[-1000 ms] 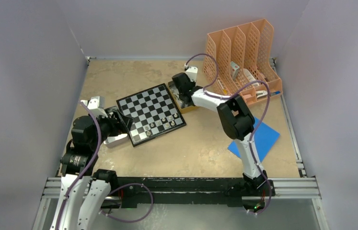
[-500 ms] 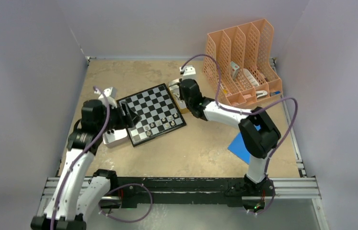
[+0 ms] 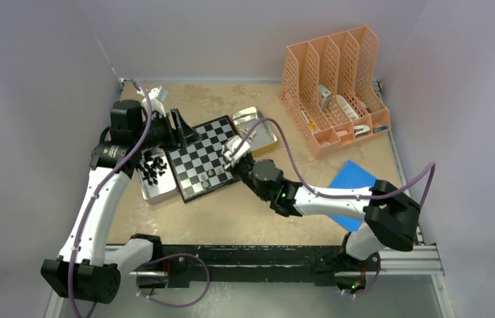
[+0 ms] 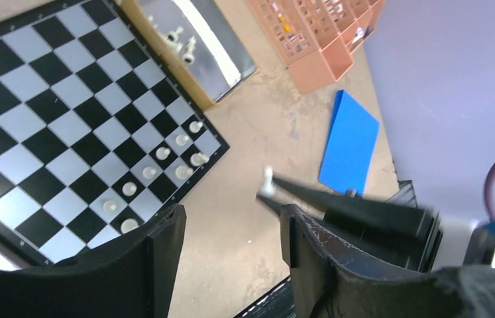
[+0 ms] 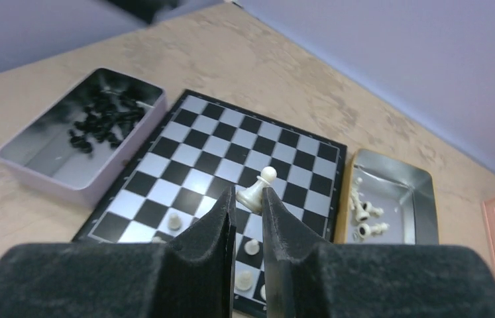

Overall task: Set up the chess pieces on the board
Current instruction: Place the chess piece on the chessboard.

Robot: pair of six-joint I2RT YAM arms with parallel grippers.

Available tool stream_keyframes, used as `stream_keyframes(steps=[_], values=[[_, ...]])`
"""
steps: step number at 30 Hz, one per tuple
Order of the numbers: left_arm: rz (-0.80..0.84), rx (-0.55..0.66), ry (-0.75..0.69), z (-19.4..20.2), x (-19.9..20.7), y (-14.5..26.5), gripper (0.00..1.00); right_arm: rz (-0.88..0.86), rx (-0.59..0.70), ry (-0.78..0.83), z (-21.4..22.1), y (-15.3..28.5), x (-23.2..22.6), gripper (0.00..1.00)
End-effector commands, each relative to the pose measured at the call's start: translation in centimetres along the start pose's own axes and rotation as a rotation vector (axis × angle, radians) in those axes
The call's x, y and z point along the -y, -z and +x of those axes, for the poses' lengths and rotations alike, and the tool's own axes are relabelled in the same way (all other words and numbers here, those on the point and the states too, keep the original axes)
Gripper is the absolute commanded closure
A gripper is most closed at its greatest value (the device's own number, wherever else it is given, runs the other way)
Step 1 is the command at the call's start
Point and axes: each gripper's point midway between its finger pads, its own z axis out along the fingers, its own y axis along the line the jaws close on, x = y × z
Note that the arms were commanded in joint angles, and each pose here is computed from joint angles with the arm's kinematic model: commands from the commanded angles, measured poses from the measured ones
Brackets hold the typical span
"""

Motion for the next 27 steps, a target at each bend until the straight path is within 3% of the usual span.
stream_keyframes(steps=[1, 14, 27], values=[[0.106, -0.010, -0.019, -2.6, 3.2, 0.5, 0.46, -0.053, 0.247, 0.038, -6.5, 2.9, -1.7, 0.88], [0.426, -0.202, 0.012, 0.6, 7.2, 1.0, 0.51, -0.119, 0.344, 0.121, -8.9, 6.7, -4.8, 0.87], [0.452, -0.278, 0.010, 3.3, 6.2, 0.7, 0.59, -0.096, 0.314, 0.134, -8.1, 5.9, -5.2, 0.88]])
